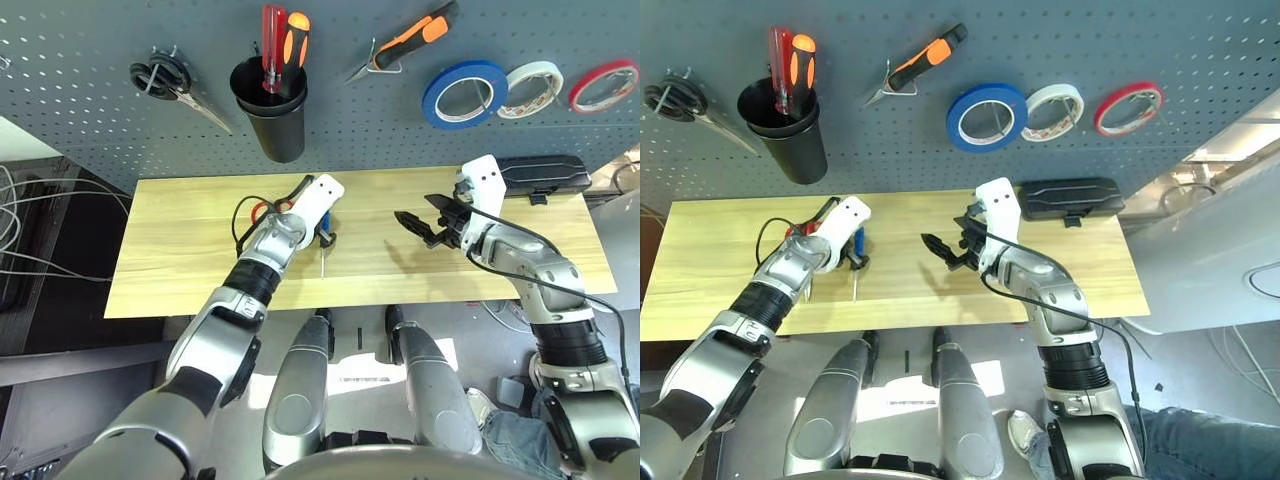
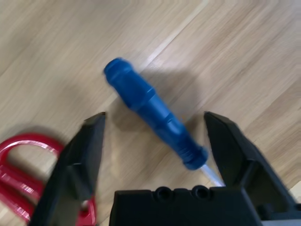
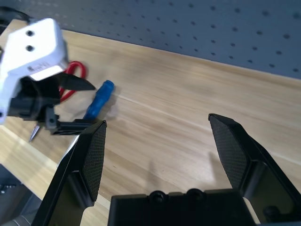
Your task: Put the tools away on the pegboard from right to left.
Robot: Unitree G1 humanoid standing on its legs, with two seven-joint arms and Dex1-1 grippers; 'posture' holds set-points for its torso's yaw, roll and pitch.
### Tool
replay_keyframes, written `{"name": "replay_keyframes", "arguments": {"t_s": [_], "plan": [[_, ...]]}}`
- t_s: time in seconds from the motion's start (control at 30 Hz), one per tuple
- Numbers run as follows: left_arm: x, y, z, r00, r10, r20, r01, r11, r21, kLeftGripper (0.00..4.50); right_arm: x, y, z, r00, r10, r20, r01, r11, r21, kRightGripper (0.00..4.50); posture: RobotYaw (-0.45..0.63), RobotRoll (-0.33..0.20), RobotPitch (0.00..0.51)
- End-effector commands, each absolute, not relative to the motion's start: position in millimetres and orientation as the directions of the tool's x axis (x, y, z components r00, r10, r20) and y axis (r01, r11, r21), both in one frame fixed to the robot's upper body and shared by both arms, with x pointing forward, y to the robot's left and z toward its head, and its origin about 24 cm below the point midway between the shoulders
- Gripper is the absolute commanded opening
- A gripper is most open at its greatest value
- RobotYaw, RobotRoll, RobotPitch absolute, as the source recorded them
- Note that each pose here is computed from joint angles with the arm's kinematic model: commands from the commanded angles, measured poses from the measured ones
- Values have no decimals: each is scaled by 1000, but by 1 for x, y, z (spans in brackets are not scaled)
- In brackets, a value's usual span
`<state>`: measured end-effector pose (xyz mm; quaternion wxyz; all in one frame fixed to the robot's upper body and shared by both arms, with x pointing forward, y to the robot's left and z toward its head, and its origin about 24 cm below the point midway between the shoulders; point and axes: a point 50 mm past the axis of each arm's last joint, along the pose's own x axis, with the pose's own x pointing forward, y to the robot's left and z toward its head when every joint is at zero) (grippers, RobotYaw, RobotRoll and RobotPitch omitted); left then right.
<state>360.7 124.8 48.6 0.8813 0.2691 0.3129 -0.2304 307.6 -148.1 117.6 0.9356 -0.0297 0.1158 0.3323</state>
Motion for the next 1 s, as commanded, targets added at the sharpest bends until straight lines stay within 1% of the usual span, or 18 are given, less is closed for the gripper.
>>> {"name": "replay_keyframes", "arguments": {"t_s": [0.03, 0.23, 0.27, 0.3, 0.33, 0.4, 0.47, 0.53, 0.57, 0.6, 0.67, 0.7, 0.77, 0.8, 0.9, 0.97, 1.0], "plan": [[350, 128, 25, 649, -208, -732, 577, 761, 296, 2884, 305, -146, 117, 728, 639, -248, -662, 749, -12, 4500, 119, 0, 368], [351, 128, 29, 685, -221, -694, 559, 770, 307, 896, 307, -152, 122, 711, 657, -252, -692, 718, -79, 4500, 120, 0, 361], [351, 128, 30, 692, -228, -685, 557, 772, 306, 653, 307, -153, 123, 707, 660, -254, -697, 712, -90, 4500, 123, 0, 359], [350, 127, 31, 697, -233, -678, 556, 773, 306, 542, 308, -153, 123, 705, 662, -255, -700, 707, -97, 4500, 123, 0, 359], [351, 126, 35, 716, -254, -650, 553, 775, 306, 544, 308, -154, 125, 697, 672, -252, -709, 698, -98, 4500, 123, 0, 358], [352, 119, 51, 771, -336, -541, 553, 774, 308, 544, 306, -154, 128, 669, 701, -248, -737, 669, -99, 4500, 122, 0, 354], [350, 115, 63, 795, -391, -463, 557, 772, 306, 544, 305, -156, 130, 654, 714, -250, -751, 653, -100, 4500, 122, 0, 350], [344, 105, 87, 809, -521, -272, 586, 749, 309, 544, 299, -160, 130, 596, 750, -287, -796, 599, -89, 4500, 124, 0, 346], [339, 101, 97, 798, -570, -195, 602, 736, 311, 544, 297, -162, 129, 575, 761, -301, -811, 579, -84, 4500, 124, 0, 344], [332, 96, 108, 765, -637, -98, 630, 707, 323, 544, 296, -165, 129, 558, 770, -311, -822, 563, -81, 4500, 124, 0, 344], [314, 85, 128, 646, -760, 76, 701, 629, 337, 544, 296, -169, 129, 540, 780, -316, -836, 542, -88, 4500, 126, 0, 342], [306, 82, 137, 600, -786, 149, 718, 611, 334, 544, 296, -170, 129, 532, 785, -317, -842, 532, -95, 4500, 124, 0, 341], [298, 82, 155, 584, -770, 256, 712, 638, 293, 544, 297, -170, 131, 510, 803, -310, -857, 503, -108, 4500, 123, 0, 341], [297, 83, 160, 587, -760, 279, 707, 649, 281, 544, 297, -170, 132, 501, 809, -306, -863, 493, -110, 4500, 124, 0, 340], [291, 86, 189, 548, -740, 391, 716, 656, 238, 544, 297, -164, 138, 465, 848, -254, -885, 452, -112, 4500, 129, 0, 340], [288, 87, 204, 526, -734, 430, 730, 649, 214, 544, 298, -160, 141, 447, 861, -243, -894, 431, -117, 4500, 132, 0, 339], [286, 88, 216, 511, -726, 460, 728, 650, 219, 544, 298, -158, 144, 439, 868, -231, -898, 422, -122, 4500, 132, 0, 339]]}}
